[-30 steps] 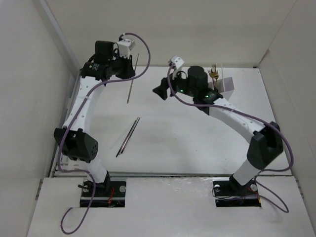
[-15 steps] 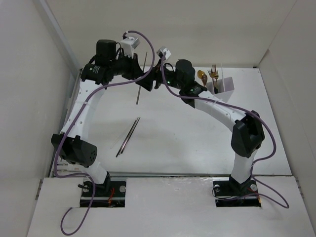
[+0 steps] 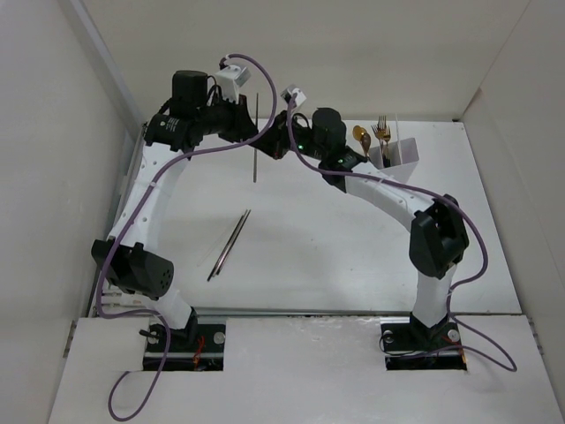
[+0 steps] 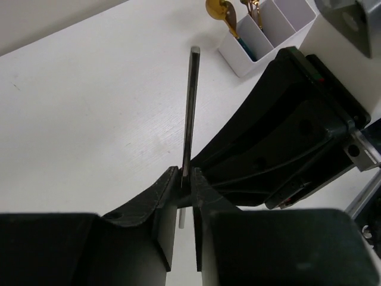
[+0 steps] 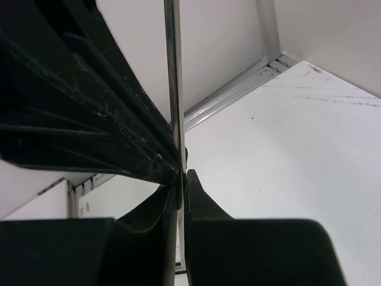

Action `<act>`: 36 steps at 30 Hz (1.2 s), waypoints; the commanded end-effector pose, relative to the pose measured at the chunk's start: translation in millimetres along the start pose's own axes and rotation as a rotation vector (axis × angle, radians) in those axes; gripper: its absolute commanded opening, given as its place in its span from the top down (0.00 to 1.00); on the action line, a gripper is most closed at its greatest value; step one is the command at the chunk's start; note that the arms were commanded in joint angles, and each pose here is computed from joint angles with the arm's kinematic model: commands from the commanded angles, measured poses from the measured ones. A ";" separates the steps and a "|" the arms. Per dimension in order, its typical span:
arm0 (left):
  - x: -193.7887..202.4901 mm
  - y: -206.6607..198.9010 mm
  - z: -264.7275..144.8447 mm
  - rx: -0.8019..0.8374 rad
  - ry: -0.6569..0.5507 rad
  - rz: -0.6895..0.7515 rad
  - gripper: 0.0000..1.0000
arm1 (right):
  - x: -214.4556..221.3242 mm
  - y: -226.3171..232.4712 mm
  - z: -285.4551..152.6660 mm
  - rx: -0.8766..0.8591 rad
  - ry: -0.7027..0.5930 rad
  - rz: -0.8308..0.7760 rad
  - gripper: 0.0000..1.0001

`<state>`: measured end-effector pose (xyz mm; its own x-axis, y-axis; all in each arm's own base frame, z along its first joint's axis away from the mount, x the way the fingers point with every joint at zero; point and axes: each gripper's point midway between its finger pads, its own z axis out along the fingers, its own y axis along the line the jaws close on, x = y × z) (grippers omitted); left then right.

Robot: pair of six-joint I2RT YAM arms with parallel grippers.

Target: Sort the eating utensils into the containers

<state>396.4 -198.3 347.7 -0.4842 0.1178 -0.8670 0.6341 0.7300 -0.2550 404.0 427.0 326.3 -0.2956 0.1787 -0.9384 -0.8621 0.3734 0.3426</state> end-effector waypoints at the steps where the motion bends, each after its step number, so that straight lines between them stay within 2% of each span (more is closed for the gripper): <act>1: -16.4 -19.8 -14.9 0.054 -0.058 0.035 0.86 | -35.3 18.1 -4.1 -0.046 -0.107 -0.061 1.00; 2: -12.7 -18.7 -13.1 0.054 -0.049 0.030 0.29 | -43.7 16.8 -8.5 -0.041 -0.122 -0.087 1.00; 3: -12.9 -14.2 -12.9 0.028 -0.049 0.029 0.00 | -47.8 8.7 -14.4 -0.009 -0.132 -0.086 1.00; 6: -6.8 -1.5 -9.9 -0.037 -0.035 0.010 0.00 | -54.0 -14.2 -36.7 0.068 -0.146 -0.109 1.00; 7: -7.2 9.7 -10.6 -0.101 -0.038 0.009 0.00 | -51.0 -47.2 -55.7 0.154 -0.143 -0.107 1.00; 9: -0.8 24.3 -9.5 -0.175 -0.023 0.000 0.00 | -64.4 -77.3 -91.0 0.275 -0.154 -0.147 1.00; 10: -0.2 36.8 -10.1 -0.239 -0.025 0.014 0.00 | -67.9 -120.1 -123.9 0.433 -0.146 -0.150 1.00; 12: 17.3 50.1 -5.9 -0.288 0.021 0.023 0.00 | -71.1 -157.3 -169.1 0.615 -0.110 -0.238 1.00; 13: 25.0 60.1 -6.0 -0.331 0.044 0.042 0.00 | -73.2 -190.8 -207.1 0.787 -0.080 -0.255 1.00; 15: 44.7 72.8 -2.0 -0.376 0.092 0.047 0.00 | -73.6 -220.8 -246.1 0.960 -0.032 -0.308 1.00; 17: 84.9 88.1 8.0 -0.403 0.194 0.064 0.00 | -80.6 -247.1 -291.9 1.127 0.010 -0.373 1.00; 19: 118.8 97.8 13.5 -0.413 0.272 0.087 0.01 | -80.4 -267.7 -316.0 1.193 0.047 -0.401 1.00; 22: 160.6 104.9 15.9 -0.419 0.367 0.089 0.06 | -75.3 -286.1 -322.3 1.215 0.093 -0.429 1.00; 27: 207.0 111.0 13.2 -0.420 0.480 0.106 0.27 | -78.0 -314.0 -341.9 1.275 0.104 -0.422 1.00; 31: 228.7 114.5 12.3 -0.418 0.525 0.127 0.27 | -80.4 -322.2 -348.5 1.305 0.114 -0.436 1.00; 36: 266.7 119.4 12.1 -0.397 0.622 0.154 0.29 | -53.4 -342.1 -357.5 1.341 0.172 -0.401 1.00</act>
<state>351.1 -93.3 89.0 -0.7540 0.4650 -0.4639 0.4823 0.8714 0.0896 557.2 -23.5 223.4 -0.3012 -0.2088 -0.9304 0.0606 0.9696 -0.2372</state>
